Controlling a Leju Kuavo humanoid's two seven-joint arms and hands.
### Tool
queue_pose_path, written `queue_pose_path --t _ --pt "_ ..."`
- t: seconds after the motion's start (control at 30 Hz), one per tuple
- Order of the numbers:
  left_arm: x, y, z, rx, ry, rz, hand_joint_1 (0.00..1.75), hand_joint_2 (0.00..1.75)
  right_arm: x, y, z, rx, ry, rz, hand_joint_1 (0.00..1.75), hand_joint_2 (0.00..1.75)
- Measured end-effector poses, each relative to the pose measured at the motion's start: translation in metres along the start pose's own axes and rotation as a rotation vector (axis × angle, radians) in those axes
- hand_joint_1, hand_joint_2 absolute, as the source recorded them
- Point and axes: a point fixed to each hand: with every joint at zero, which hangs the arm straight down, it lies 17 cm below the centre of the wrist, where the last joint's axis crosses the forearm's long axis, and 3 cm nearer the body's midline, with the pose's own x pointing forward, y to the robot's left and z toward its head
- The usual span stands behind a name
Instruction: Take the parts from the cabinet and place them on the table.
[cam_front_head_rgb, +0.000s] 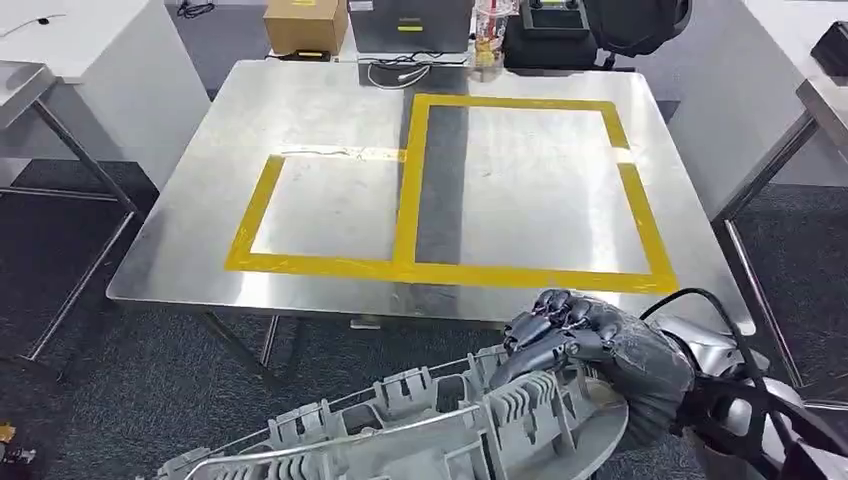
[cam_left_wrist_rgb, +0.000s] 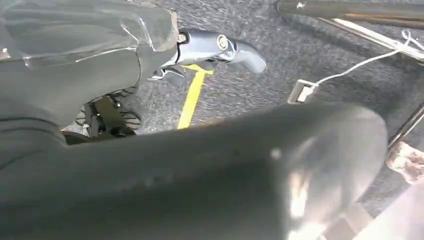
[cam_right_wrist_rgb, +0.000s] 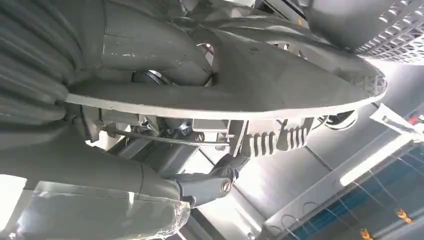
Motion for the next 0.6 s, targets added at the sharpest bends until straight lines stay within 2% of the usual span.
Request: queue_pose_path --t 0.6 --pt "0.0005 0.0033 -0.0038 0.003 -0.005 -0.001 0.0 0.0 -0.0037 0.0042 0.0026 0.0 0.012 0.002 1.75 1.75"
